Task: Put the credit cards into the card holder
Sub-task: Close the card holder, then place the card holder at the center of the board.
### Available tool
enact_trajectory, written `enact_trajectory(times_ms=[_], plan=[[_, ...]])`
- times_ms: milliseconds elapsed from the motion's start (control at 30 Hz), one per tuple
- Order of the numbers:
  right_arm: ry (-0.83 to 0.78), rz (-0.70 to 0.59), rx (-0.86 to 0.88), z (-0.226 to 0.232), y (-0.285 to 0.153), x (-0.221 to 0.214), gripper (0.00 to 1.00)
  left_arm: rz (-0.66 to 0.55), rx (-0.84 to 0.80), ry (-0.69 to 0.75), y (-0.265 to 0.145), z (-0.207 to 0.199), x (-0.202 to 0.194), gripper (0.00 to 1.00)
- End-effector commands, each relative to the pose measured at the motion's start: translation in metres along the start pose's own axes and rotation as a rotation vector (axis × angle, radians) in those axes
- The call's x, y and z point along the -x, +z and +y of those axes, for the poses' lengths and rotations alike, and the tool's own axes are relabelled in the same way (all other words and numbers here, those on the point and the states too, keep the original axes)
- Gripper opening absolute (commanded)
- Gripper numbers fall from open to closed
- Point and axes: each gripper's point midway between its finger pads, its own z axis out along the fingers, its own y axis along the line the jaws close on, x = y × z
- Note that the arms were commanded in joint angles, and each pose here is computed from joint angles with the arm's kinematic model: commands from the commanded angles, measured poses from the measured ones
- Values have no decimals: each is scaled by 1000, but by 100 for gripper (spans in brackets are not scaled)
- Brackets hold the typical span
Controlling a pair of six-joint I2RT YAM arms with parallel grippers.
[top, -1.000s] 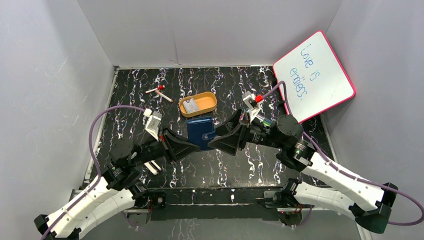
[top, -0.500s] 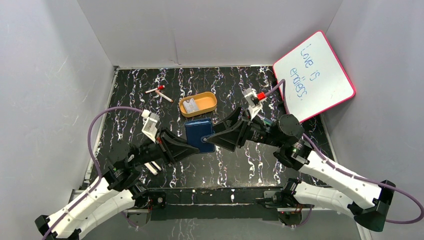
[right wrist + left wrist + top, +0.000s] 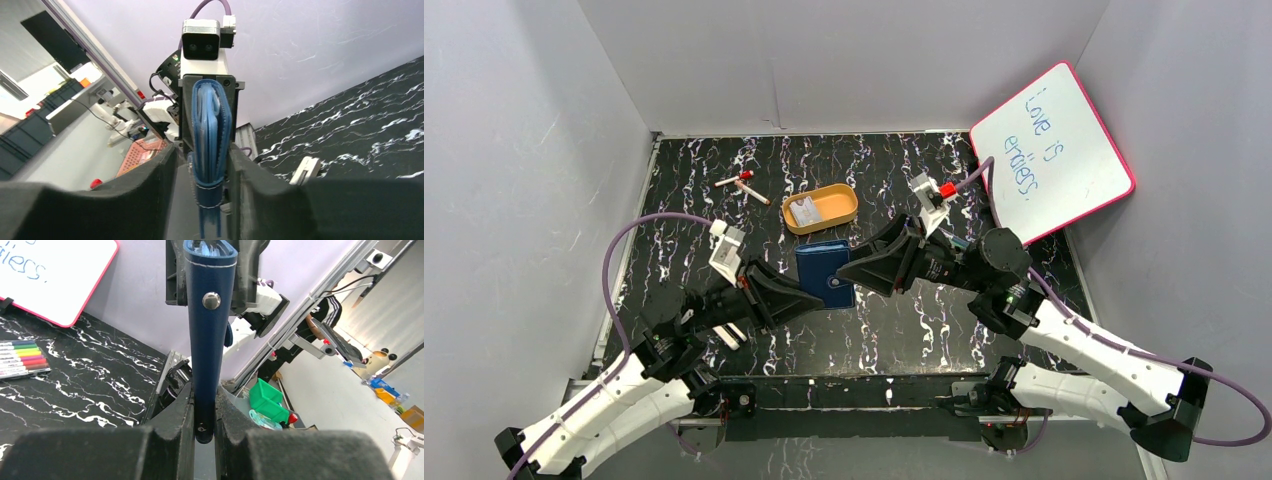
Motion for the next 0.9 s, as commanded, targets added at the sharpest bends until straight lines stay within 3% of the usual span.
enact_trajectory(times_ms=[0, 67, 200, 267, 367, 467, 633, 867], plan=[[-53, -27, 13, 11, -4, 12, 61, -35, 37, 30, 1, 5, 10, 0], [-92, -16, -148, -12, -12, 15, 73, -37, 184, 15, -2, 31, 9, 0], [-193, 50, -678, -93, -74, 7, 77, -25, 584, -30, -28, 104, -5, 0], [-230, 69, -882, -121, -111, 0, 79, 23, 758, -64, -44, 136, -23, 0], [-223, 103, -1062, -143, -149, -15, 85, 158, 884, -131, -52, 167, -61, 0], [-194, 127, -1144, -159, -164, -34, 91, 239, 921, -211, -46, 185, -89, 0], [-176, 55, -1298, -182, -186, -40, 95, 286, 1041, -297, -44, 223, -122, 0], [-130, -35, -1217, -184, -179, -49, 99, 320, 1139, -401, -43, 256, -156, 0]])
